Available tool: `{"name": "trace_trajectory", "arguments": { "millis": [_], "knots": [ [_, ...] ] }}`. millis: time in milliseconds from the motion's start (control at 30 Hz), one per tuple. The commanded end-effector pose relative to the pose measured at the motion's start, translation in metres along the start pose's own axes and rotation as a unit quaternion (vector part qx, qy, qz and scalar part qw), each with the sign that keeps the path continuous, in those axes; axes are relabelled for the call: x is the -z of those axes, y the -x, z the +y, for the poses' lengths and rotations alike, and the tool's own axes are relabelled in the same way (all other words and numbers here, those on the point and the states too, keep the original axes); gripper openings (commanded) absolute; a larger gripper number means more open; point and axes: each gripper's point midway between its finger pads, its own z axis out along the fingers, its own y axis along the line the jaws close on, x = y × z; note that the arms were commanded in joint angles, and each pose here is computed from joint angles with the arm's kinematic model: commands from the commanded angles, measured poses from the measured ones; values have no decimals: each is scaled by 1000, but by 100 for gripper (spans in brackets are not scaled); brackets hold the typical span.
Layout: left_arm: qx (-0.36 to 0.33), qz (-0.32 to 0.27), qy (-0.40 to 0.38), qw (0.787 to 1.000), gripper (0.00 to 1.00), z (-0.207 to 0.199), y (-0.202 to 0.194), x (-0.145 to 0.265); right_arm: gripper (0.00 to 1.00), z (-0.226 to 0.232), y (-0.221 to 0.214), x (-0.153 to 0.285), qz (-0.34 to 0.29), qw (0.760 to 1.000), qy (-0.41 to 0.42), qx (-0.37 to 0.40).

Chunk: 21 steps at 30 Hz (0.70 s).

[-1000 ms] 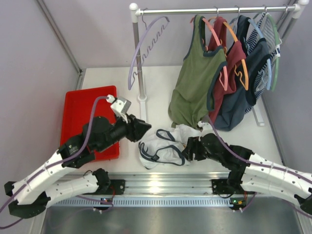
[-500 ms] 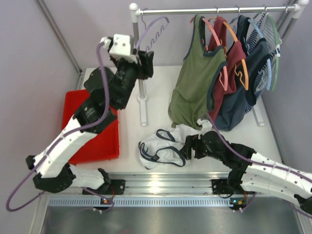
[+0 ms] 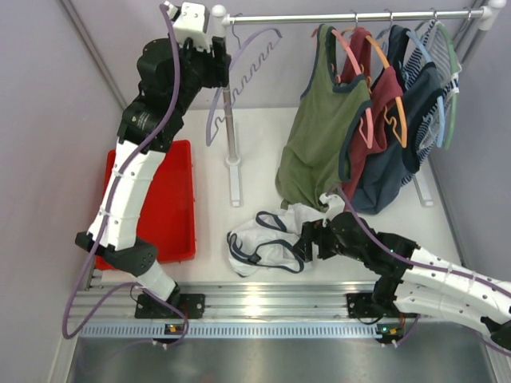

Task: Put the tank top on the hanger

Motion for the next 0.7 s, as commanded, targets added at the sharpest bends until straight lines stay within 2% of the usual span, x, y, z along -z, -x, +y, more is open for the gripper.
{"name": "trace_trajectory", "arguments": {
  "millis": [0, 100, 367, 667],
  "knots": [
    [9, 31, -53, 998, 61, -3, -14, 0, 84, 14, 13, 8, -19, 999, 25, 6],
    [6, 49, -93, 994, 61, -15, -30, -4, 84, 14, 12, 8, -19, 999, 27, 5],
    [-11, 91, -104, 990, 58, -20, -69, -21, 84, 12, 10, 7, -20, 999, 26, -1],
    [-27, 94, -90, 991, 54, -14, -76, -25, 84, 9, 8, 7, -19, 1000, 22, -3]
  ]
}}
